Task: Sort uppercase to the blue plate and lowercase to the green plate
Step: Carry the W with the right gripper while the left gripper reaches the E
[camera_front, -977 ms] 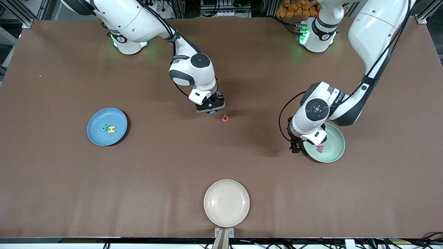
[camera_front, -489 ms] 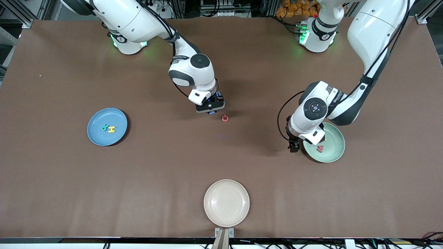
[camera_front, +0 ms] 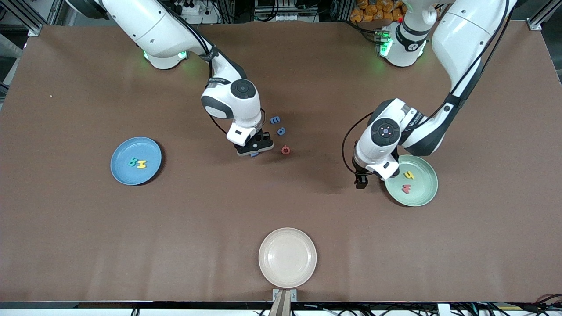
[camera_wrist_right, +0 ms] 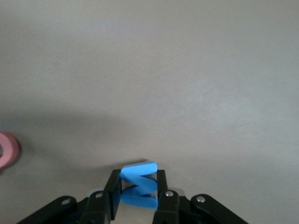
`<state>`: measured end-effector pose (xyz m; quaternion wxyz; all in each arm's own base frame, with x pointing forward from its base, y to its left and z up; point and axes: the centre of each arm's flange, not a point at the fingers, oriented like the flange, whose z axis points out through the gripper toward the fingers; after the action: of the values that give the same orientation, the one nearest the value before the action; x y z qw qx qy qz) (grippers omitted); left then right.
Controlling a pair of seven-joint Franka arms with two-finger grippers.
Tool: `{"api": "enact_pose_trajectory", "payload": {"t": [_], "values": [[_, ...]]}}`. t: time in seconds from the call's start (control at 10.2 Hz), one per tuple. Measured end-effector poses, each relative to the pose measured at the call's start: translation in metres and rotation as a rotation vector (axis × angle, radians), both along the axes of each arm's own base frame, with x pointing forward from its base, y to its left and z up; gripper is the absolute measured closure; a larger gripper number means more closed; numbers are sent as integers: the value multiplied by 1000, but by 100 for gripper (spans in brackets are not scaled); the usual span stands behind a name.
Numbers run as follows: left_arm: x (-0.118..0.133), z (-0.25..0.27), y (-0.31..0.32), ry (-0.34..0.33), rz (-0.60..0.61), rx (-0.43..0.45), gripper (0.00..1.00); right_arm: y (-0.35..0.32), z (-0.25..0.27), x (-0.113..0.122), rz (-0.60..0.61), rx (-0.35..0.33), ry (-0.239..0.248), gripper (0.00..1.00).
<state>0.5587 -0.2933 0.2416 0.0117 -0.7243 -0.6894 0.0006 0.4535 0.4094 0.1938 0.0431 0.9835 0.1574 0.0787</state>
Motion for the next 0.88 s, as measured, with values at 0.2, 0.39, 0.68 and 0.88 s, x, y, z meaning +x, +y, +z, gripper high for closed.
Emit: {"api": "enact_pose_trajectory", "payload": {"t": [0.2,0.39,0.68,0.88], "values": [[-21,-3,-35,9,-53,-4,0,-15,16,12,37,-57,7,65],[-52,-7,-84,20,-28,-10,0,-36,27,27,62,-80,56,65],[-98,-8,-164,21,15,-38,0,-106,49,69,135,-115,119,65],[-141,-11,-222,28,22,-58,0,-175,62,95,177,-128,173,65]]}}
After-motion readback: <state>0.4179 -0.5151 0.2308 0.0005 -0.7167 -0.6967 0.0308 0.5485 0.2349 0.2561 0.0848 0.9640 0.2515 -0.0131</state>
